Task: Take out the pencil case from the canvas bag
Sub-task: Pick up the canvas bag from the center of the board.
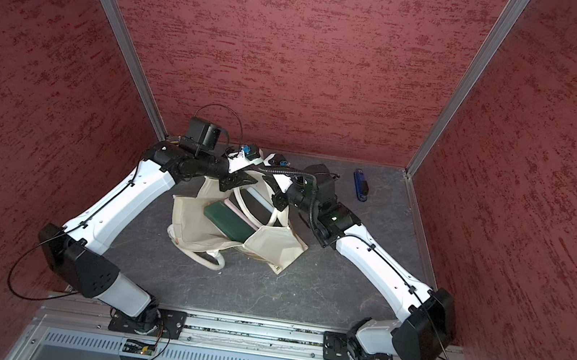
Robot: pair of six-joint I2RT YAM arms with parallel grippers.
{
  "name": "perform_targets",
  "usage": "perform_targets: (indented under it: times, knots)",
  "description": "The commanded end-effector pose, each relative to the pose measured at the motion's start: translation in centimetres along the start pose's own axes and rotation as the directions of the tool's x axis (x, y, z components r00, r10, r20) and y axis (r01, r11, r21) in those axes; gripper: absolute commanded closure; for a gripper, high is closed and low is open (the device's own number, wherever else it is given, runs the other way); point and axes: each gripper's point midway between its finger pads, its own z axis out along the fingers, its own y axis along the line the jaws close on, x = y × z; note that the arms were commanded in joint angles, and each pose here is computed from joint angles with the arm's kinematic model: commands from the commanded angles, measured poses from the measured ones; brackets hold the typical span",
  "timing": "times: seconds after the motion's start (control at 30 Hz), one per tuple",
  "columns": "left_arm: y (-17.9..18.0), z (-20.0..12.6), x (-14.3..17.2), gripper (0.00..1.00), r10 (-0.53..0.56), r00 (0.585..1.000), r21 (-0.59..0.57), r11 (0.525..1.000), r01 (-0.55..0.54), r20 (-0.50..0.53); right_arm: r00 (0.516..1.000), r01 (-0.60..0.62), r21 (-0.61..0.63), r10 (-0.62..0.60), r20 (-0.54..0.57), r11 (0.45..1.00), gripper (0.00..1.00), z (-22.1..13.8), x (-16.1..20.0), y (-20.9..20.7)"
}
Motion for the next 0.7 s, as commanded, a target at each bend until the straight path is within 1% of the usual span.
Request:
perform_targets:
  times: [0.0,0.03,0.07,0.13,0.17,0.2,0.23,0.27,0.37,0.47,0.53,0.67]
  knots:
    - [-0.1,0.7,-0.5,0.97,0.007,1.0,0.032,0.999,-0.007,0.012,0.963,0.089,0.024,-0.092,0.253,0.996,1.0,-3.1,-8.1,0.3]
    - [0.1,0.8,-0.5,1.0,0.002,1.0,0.023,1.0,-0.002,0.014,0.964,0.083,0.037,-0.09,0.251,0.996,1.0,-3.1,-8.1,0.0]
    - [0.6,0.8,-0.6,1.0,-0.014,1.0,-0.001,1.0,0.014,0.017,0.966,0.074,0.052,-0.085,0.246,0.996,1.0,-3.0,-8.0,-0.3]
    - [3.2,0.6,-0.9,1.0,-0.085,0.996,-0.109,0.99,0.088,0.038,0.969,0.04,0.097,-0.063,0.238,0.994,1.0,-2.9,-7.9,-1.2]
    - [4.1,0.3,-0.9,1.0,-0.115,0.992,-0.139,0.983,0.121,0.049,0.97,0.019,0.127,-0.049,0.238,0.992,0.92,-2.9,-8.0,-1.9]
    - [4.9,-0.1,-0.9,1.0,-0.152,0.987,-0.155,0.975,0.159,0.059,0.971,-0.013,0.165,-0.027,0.239,0.986,0.7,-2.9,-8.2,-2.7]
    - [6.0,-0.7,-0.9,1.0,-0.197,0.978,-0.176,0.962,0.207,0.07,0.97,-0.033,0.198,-0.016,0.242,0.98,0.56,-3.0,-8.4,-3.4]
    - [6.9,-1.2,-0.9,1.0,-0.241,0.967,-0.197,0.948,0.252,0.077,0.97,-0.048,0.22,-0.007,0.243,0.974,0.52,-3.0,-8.7,-3.9]
    - [9.6,-2.7,-0.1,1.0,-0.372,0.925,-0.258,0.888,0.38,0.08,0.967,-0.088,0.278,0.015,0.255,0.956,0.45,-3.5,-10.1,-5.2]
    - [11.4,-3.4,0.9,1.0,-0.462,0.885,-0.349,0.821,0.453,0.061,0.959,-0.114,0.306,0.024,0.283,0.945,0.44,-4.2,-11.6,-5.9]
    - [11.8,-3.7,1.3,1.0,-0.52,0.852,-0.377,0.778,0.503,0.063,0.954,-0.123,0.309,0.027,0.298,0.943,0.44,-4.7,-12.4,-6.0]
    - [11.7,-4.7,1.4,1.0,-0.637,0.764,-0.391,0.68,0.62,0.104,0.954,-0.136,0.306,0.042,0.297,0.942,0.47,-5.3,-13.1,-6.0]
